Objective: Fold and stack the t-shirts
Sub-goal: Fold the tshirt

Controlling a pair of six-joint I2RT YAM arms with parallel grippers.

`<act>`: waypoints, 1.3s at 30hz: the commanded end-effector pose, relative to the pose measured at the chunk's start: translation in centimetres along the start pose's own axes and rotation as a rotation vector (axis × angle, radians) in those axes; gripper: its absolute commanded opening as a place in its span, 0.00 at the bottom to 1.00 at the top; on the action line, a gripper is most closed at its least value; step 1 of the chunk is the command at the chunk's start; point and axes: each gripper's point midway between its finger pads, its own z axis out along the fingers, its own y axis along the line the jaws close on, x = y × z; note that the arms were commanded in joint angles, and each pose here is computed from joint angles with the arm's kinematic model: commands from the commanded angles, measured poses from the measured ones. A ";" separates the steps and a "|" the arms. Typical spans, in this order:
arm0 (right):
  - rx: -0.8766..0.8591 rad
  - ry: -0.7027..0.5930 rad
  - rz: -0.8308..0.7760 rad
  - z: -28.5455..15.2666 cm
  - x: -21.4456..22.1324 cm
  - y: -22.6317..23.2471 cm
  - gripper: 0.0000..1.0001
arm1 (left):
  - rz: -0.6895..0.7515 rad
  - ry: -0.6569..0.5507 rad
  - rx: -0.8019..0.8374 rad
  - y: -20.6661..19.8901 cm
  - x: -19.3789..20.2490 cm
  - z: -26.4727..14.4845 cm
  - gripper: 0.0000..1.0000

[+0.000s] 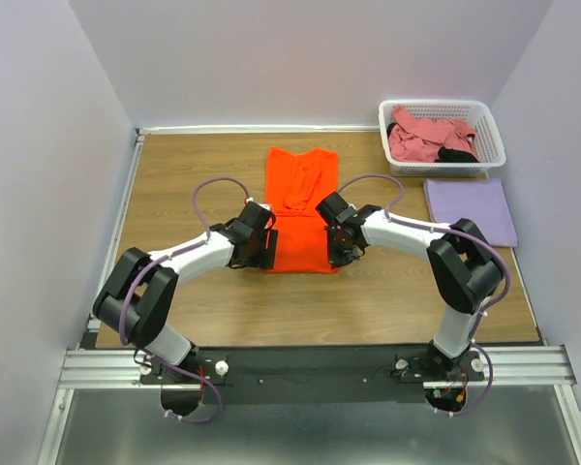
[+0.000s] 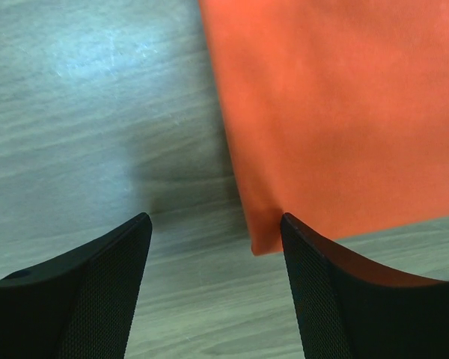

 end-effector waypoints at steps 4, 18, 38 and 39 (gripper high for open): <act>0.111 0.144 -0.074 2.4 4.5 -3.0 0.00 | -0.002 0.033 0.018 -1.7 -0.3 -0.3 0.70; 0.100 0.144 -0.072 2.3 4.7 -2.9 0.00 | 0.039 0.187 0.002 -2.2 3.3 1.1 0.54; -0.096 0.369 -0.163 -2.8 11.8 -1.7 0.00 | 0.080 0.317 0.125 -3.8 9.0 -3.2 0.00; -0.112 0.399 -0.176 -3.7 12.9 -1.7 0.00 | 0.108 0.347 0.165 -4.7 10.9 -4.3 0.00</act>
